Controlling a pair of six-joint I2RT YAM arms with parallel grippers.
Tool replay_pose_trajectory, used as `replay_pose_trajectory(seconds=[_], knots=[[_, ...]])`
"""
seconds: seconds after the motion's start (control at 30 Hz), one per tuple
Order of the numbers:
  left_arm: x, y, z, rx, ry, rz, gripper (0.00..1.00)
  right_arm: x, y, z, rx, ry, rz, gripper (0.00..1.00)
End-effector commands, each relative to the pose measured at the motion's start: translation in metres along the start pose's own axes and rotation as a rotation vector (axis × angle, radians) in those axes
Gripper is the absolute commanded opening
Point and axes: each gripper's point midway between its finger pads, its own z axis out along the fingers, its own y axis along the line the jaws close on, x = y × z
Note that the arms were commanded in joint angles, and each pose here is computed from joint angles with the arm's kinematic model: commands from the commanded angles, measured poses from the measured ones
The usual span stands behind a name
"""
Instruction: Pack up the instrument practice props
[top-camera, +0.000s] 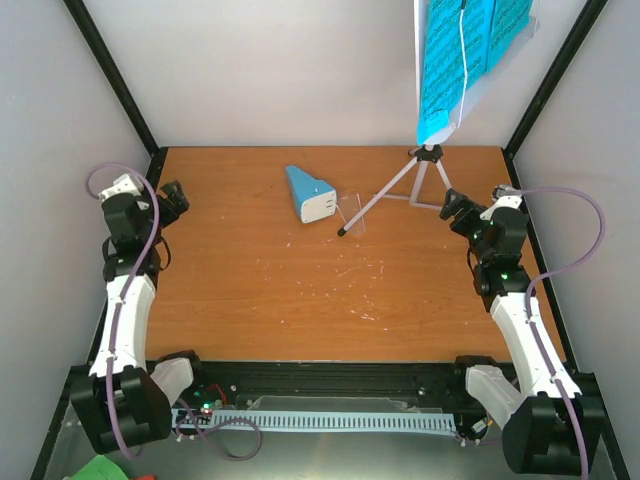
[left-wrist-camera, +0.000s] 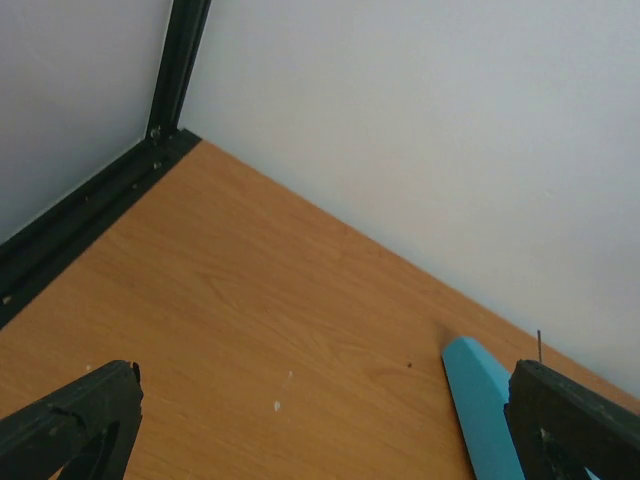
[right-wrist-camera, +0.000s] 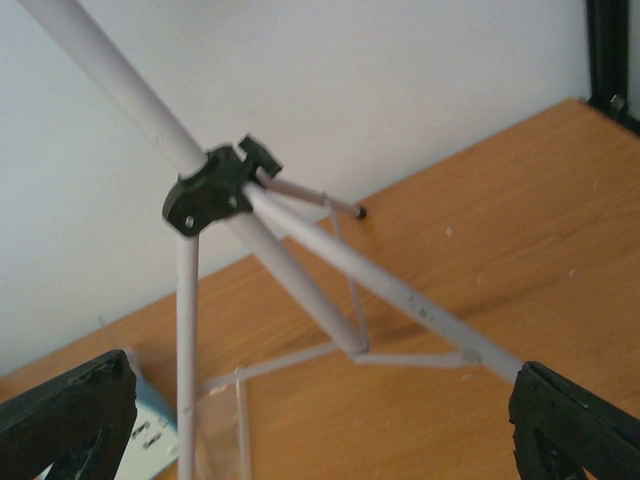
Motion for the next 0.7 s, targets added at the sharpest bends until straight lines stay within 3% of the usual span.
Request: replay_pose_trajectory(seconds=[0.0,0.2,0.3,0.37,0.43,0.5,0.67], knots=[[0.008,-0.003,-0.005,-0.028,0.134,-0.056,0.99,0.032,0.008,-0.004,-0.052,0.166,0.047,1.0],[0.023,-0.029,0.009,0.128,0.25,-0.087,0.99,0.068,0.024,-0.001,-0.203,0.28,0.029,1.0],[0.035,-0.085,0.001,0.464,0.327,-0.06,0.99,0.074,0.025,-0.003,-0.221,0.295,0.012,1.0],[0.052,-0.118,0.009,0.572,0.427,-0.053,1.0,0.074,0.023,-0.007,-0.208,0.292,0.004,1.0],[0.08,-0.157,0.021,0.577,0.539,0.027,0.99,0.075,0.024,-0.012,-0.215,0.288,-0.013,1.0],[0.099,-0.187,0.033,0.54,0.571,0.112,0.99,0.076,0.024,-0.017,-0.223,0.286,-0.038,1.0],[0.141,-0.228,0.06,0.458,0.644,0.157,1.0,0.079,0.019,-0.026,-0.202,0.279,-0.067,1.0]])
